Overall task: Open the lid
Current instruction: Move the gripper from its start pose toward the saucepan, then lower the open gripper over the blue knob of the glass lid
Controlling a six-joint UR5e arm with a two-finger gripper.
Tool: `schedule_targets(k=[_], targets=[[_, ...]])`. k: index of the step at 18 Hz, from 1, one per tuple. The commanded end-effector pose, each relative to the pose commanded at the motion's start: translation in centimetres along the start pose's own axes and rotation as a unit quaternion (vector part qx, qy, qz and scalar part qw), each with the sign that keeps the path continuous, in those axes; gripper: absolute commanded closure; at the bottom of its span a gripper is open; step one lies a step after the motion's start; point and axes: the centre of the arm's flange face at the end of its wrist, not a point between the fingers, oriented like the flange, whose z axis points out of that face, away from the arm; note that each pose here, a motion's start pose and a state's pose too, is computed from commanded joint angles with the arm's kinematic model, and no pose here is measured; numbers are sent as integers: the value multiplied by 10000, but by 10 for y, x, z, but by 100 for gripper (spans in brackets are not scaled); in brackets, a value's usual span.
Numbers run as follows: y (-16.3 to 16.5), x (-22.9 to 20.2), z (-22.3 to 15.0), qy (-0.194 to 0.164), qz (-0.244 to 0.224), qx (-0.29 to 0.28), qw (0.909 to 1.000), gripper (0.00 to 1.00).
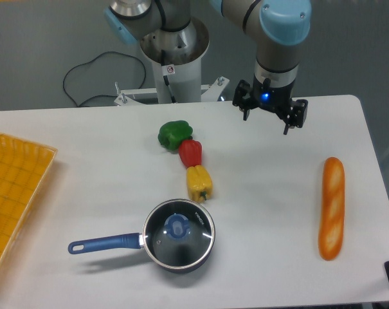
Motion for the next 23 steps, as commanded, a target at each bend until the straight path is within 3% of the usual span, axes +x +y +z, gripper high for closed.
schedule_targets(k=[15, 19, 23], targets=[[-5, 12, 31, 255, -83, -107, 9996, 0], [-20, 23, 32, 340, -493, 24, 9982, 0], [-37, 39, 34, 363, -310, 13, 9989, 0]])
